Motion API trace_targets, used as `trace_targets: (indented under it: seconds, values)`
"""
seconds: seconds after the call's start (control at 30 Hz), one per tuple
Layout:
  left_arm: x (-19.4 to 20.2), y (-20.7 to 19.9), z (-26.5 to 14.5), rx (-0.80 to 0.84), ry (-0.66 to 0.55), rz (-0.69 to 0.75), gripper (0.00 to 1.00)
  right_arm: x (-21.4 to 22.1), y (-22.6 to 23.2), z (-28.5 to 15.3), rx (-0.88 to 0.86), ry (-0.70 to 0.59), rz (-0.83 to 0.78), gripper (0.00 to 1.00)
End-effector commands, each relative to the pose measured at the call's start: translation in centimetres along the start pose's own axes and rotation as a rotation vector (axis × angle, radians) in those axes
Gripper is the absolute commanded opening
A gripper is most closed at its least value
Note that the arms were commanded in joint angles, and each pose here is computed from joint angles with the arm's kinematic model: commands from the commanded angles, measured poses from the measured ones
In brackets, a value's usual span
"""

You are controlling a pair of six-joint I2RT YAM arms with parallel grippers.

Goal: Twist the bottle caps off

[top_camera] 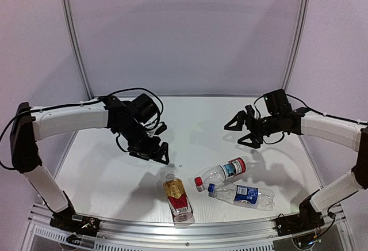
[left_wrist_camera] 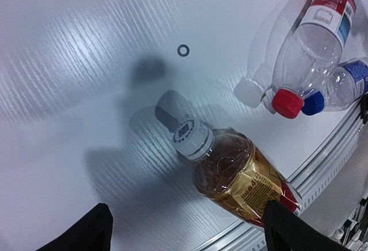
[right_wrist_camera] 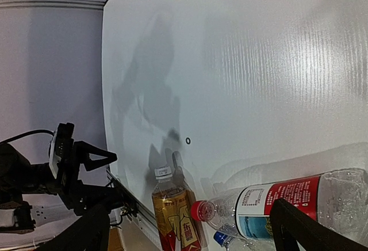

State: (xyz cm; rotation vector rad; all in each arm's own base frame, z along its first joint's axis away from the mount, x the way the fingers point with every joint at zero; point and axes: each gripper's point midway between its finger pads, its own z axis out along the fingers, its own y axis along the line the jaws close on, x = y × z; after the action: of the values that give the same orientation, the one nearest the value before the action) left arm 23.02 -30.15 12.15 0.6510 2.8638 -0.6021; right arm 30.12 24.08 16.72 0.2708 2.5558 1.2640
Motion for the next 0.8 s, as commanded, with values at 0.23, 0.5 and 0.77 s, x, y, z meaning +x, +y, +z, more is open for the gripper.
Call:
trace_targets:
  seconds: [0.23,0.5,0.77]
  values:
    - [2.0,-2.0,3.2,-0.033,0.206,0.03,0.85,1.6,0.2,1.9,0.062,0.073,-0.065,0.99]
    - [1.2,-2.7,5.6,0.008,0.251,-0.021,0.79,2.8,-0.4,1.5,0.083,0.082,-0.069,0.99]
    - [0.8,-0.7,6.3,-0.013,0.289,-0.178,0.63,4.1,-1.4,0.8,0.097,0.086,-0.057,0.99]
